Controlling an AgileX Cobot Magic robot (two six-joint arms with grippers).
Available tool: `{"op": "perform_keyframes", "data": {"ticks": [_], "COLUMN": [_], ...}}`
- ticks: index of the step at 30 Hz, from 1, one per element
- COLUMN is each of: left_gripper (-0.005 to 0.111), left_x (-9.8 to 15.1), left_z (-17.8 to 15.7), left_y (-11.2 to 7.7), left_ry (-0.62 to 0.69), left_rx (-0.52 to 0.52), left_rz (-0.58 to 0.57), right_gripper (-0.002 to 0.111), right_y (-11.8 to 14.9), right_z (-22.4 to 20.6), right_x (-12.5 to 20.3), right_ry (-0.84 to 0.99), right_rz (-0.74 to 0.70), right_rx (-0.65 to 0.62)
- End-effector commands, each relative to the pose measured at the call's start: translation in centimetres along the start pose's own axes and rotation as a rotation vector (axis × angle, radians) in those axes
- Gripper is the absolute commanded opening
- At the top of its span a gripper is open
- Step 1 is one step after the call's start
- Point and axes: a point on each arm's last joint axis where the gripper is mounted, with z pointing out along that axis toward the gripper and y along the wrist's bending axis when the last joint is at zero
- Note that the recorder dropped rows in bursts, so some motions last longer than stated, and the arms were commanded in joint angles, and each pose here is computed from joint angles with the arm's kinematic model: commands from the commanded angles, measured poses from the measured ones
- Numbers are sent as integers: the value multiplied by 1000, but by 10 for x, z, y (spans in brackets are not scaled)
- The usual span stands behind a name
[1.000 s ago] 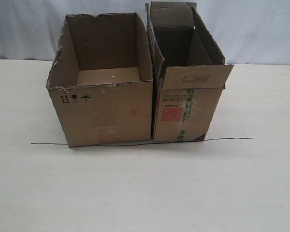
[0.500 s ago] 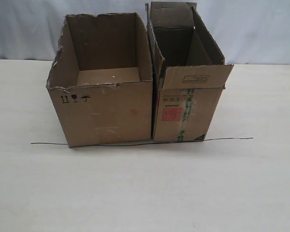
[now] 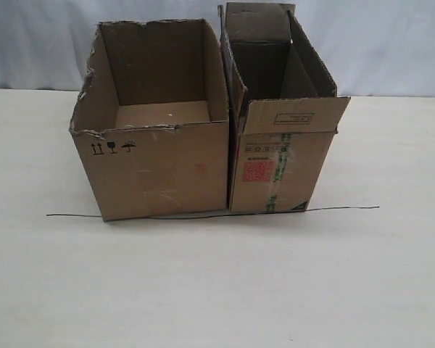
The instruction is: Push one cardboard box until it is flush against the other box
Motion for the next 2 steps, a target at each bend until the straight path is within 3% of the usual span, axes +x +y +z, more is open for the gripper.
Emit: {"op": "perform_keyframes", "data": {"ticks": [1,2], "left_gripper": [0,0], "left_x": [0,0], "left_z": [0,0], "left_y": [0,0], "left_ry": [-3,-3], "left_rx": [-2,-2], "left_rz": [-9,-9], "right_gripper": [5,5], "right_y": [0,0], "right_z": [0,0], "right_x": [1,1], "right_ry": [-5,-5], "right_rz": [-3,-3], "right_rx": [-5,-5]}}
